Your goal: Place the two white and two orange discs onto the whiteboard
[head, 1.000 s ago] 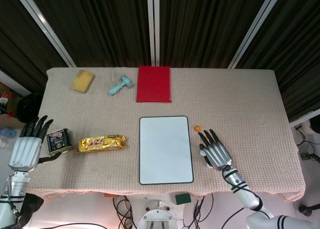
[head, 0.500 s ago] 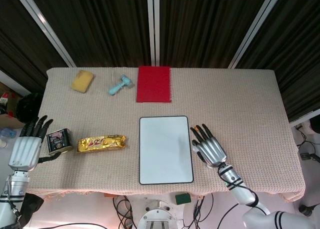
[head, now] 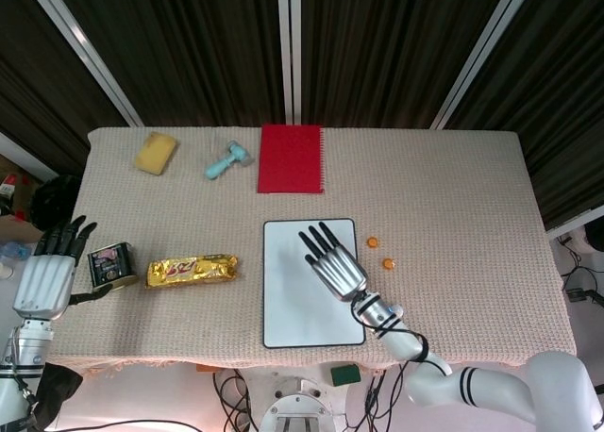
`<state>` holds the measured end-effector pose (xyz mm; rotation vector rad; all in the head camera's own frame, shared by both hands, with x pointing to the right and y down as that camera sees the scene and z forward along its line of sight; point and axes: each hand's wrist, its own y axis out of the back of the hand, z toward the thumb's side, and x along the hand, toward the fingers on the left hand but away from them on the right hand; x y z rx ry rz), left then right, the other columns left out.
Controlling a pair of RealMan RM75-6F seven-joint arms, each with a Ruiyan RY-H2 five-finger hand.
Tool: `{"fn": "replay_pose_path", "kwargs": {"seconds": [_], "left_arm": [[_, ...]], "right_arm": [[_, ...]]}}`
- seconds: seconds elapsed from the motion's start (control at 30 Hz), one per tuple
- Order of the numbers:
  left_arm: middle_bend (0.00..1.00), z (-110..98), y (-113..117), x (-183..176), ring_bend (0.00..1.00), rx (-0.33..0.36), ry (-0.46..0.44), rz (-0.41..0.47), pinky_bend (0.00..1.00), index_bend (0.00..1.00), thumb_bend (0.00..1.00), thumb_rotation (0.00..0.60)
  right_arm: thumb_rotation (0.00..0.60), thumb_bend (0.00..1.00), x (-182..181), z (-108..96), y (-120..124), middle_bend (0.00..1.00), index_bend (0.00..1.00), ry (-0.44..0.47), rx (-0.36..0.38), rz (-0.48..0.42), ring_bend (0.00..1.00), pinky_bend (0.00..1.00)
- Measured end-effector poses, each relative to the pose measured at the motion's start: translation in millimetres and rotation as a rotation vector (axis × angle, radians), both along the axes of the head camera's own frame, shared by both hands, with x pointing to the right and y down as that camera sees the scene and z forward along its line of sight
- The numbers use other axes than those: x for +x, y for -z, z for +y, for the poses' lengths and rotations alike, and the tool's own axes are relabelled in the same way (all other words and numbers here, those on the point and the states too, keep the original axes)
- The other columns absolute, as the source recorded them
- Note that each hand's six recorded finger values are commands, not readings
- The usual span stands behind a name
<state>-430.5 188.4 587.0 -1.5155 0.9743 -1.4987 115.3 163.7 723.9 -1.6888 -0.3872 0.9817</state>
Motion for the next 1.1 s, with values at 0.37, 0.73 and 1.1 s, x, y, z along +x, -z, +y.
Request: {"fn": "replay_pose_path", "kwargs": {"seconds": [0.37, 0.73, 1.1], "left_arm": [[0.03, -1, -1, -2, 0.01, -0.009, 0.001, 0.011, 0.12, 0.10, 0.00, 0.485], [0.03, -1, 1, -1, 0.01, -0.006, -0.001, 0.016, 0.12, 0.10, 0.00, 0.485], [0.03, 1, -2, 7, 0.01, -0.023, -0.024, 0.025, 0.12, 0.10, 0.00, 0.482]], "right_arm": [[0.600, 0.36, -25, -4, -21, 0.04, 0.35, 0.032, -0.018, 0.029, 0.00, 0.00], [0.600, 0.34, -7, 1, 0, 0.04, 0.22, 0.002, -0.030, -0.025, 0.00, 0.00], [0.600, 0.34, 131, 43, 48, 0.05, 0.28, -0.110, -0.033, 0.108, 0.00, 0.00]]}}
